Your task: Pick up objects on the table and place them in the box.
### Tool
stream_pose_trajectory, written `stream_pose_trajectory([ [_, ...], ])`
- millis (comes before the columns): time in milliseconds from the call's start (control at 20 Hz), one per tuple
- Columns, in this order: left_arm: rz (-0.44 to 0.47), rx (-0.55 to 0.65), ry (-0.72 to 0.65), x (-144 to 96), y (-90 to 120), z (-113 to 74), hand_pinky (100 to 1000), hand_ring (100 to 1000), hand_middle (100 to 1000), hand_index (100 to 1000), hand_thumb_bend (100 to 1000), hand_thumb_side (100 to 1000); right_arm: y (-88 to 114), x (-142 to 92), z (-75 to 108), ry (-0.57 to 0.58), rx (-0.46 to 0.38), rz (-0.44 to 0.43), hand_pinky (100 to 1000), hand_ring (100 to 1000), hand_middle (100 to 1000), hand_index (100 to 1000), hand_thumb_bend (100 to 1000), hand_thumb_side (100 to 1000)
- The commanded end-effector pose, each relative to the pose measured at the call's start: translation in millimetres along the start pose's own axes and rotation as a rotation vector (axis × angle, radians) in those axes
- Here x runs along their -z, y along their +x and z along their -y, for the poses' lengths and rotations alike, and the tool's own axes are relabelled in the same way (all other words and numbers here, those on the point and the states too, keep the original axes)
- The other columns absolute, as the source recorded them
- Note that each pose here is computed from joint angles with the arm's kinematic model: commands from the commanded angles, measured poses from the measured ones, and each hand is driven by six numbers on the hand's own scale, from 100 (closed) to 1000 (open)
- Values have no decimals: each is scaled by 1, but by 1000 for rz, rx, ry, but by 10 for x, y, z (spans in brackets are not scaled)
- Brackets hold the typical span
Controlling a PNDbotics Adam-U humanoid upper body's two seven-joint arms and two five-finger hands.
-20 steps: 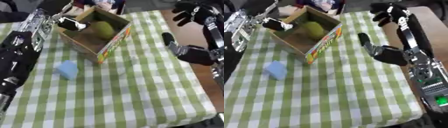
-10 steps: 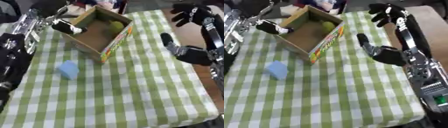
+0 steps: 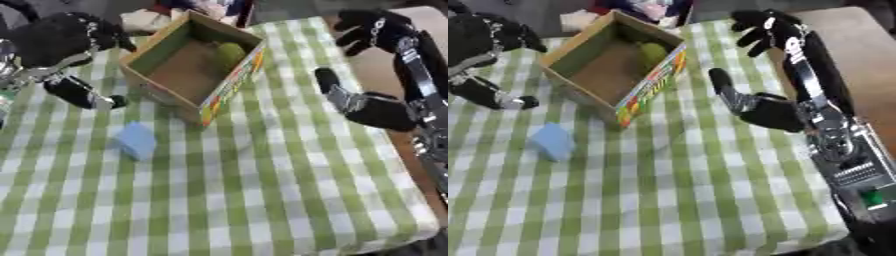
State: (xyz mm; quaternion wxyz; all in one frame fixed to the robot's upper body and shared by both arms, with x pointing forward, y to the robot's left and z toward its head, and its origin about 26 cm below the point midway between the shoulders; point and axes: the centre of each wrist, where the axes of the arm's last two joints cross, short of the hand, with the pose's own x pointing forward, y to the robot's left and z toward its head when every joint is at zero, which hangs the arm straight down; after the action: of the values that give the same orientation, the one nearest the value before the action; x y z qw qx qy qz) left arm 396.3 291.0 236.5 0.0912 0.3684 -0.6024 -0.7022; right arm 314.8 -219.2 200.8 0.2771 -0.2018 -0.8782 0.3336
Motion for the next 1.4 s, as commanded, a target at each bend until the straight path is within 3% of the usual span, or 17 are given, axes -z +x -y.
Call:
stream_pose_trajectory([
  [50, 52, 20, -62, -120, -15, -126, 721, 744, 737, 836, 542, 440, 8, 38, 80, -6, -26, 19, 578, 662, 709, 853, 290, 381],
  [500, 148, -130, -239, -157, 148, 85, 723, 758, 762, 862, 567, 400, 9, 44, 78, -3, -25, 21, 579, 662, 709, 854, 284, 381],
  [650, 155, -171, -322, -170, 154, 39, 729, 768, 776, 879, 568, 375, 6, 42, 78, -2, -25, 20, 579, 662, 708, 854, 283, 381],
  [950, 138, -230, -437, -135, 153, -70, 736, 781, 798, 895, 575, 387, 6, 43, 74, -1, -23, 20, 580, 662, 708, 854, 281, 381],
  [1400, 94, -210, -524, 8, 96, 122, 770, 833, 860, 954, 633, 420, 1, 37, 64, 1, -20, 17, 580, 662, 708, 854, 277, 381],
])
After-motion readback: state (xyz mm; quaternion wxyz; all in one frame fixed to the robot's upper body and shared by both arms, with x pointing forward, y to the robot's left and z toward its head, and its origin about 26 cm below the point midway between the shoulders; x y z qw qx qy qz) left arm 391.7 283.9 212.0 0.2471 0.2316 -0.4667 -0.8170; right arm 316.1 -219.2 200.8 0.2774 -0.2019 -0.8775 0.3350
